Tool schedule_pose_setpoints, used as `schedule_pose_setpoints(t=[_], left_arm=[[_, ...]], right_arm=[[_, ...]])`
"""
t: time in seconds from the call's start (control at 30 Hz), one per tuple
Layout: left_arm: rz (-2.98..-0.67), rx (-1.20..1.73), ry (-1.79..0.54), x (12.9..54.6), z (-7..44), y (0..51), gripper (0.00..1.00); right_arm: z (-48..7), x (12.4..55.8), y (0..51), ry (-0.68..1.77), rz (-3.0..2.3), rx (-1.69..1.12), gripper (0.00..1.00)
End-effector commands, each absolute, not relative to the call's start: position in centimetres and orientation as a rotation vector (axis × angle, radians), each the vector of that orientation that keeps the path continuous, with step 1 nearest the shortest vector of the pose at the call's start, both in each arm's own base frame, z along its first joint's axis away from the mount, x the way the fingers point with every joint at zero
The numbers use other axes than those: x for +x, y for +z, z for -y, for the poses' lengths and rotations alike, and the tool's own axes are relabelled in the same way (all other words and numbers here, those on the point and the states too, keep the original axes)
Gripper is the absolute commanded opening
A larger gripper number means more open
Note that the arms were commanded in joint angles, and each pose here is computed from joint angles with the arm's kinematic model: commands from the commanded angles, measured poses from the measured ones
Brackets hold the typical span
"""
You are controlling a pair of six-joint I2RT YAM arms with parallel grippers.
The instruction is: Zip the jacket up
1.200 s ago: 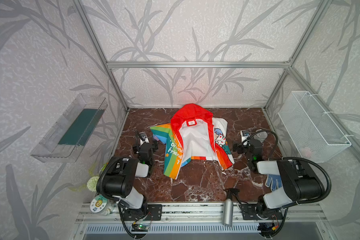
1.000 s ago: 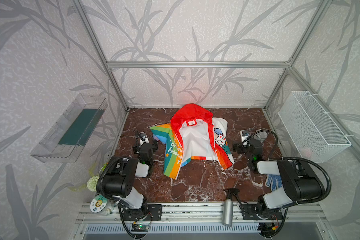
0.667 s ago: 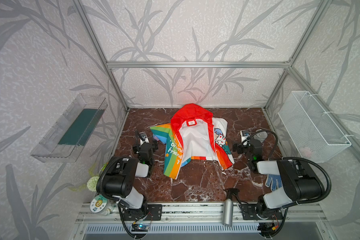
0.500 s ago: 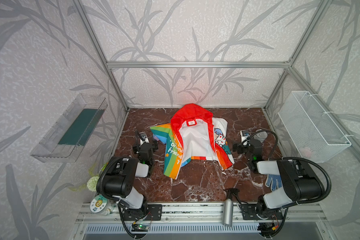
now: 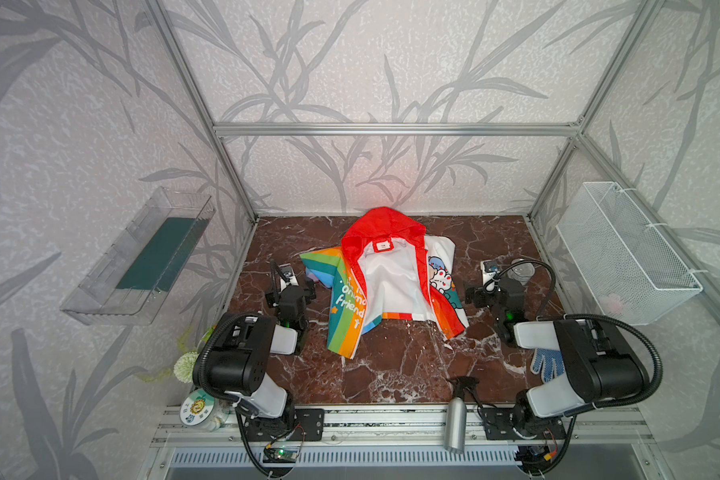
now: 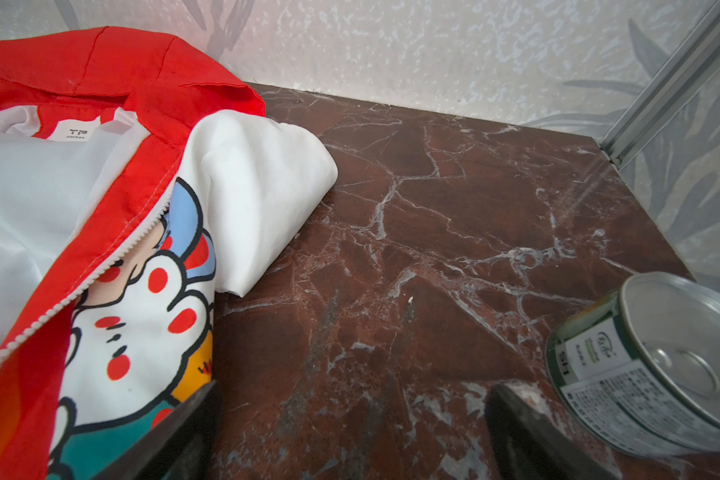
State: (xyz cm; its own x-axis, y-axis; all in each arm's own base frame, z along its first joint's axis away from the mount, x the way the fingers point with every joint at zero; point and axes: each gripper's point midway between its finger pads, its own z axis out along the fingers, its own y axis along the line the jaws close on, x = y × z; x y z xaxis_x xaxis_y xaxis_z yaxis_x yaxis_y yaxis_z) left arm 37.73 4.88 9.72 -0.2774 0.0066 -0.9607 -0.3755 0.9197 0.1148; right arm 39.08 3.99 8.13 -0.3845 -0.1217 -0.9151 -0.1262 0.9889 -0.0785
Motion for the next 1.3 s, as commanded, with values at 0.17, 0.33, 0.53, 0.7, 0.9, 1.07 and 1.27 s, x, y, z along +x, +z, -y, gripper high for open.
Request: schedule_pose_setpoints(t=[0.17,0.33,0.53,0.7,0.9,1.07,1.27], left_arm=[[-1.744,-0.283,0.394,37.4,-4.7,11.7,0.99],[-1.751,-0.323,0.529,37.3,-5.5,13.3,0.99],[-1.875,-0.102,0.430,37.3,-2.2,17.8,0.99],[-2.057,-0.143,-0.021,35.8,3.2,20.6,0.99],[-2.199,-0.205,-0.666,33.5,14.4,21.3,0.90],[-2.308,-0.078,-0.901,31.7,23.5,19.0,0.84],[-2.427,0.046,-0.876,30.3,29.4,15.5,0.80]], right_arm=[[-4.5,39.6,9.0,0.037,-1.934,-0.212,0.99],[-3.7,39.7,9.0,0.032,-1.941,-0.159,0.99],[-4.4,37.8,14.2,0.032,-2.022,-0.175,0.99],[-5.1,33.0,17.5,0.213,-2.241,0.075,0.99],[-9.1,27.1,14.7,0.507,-2.475,0.262,0.99],[-10.5,25.7,11.0,0.676,-2.486,0.424,0.99],[-9.9,26.0,10.5,0.616,-2.490,0.414,0.99]])
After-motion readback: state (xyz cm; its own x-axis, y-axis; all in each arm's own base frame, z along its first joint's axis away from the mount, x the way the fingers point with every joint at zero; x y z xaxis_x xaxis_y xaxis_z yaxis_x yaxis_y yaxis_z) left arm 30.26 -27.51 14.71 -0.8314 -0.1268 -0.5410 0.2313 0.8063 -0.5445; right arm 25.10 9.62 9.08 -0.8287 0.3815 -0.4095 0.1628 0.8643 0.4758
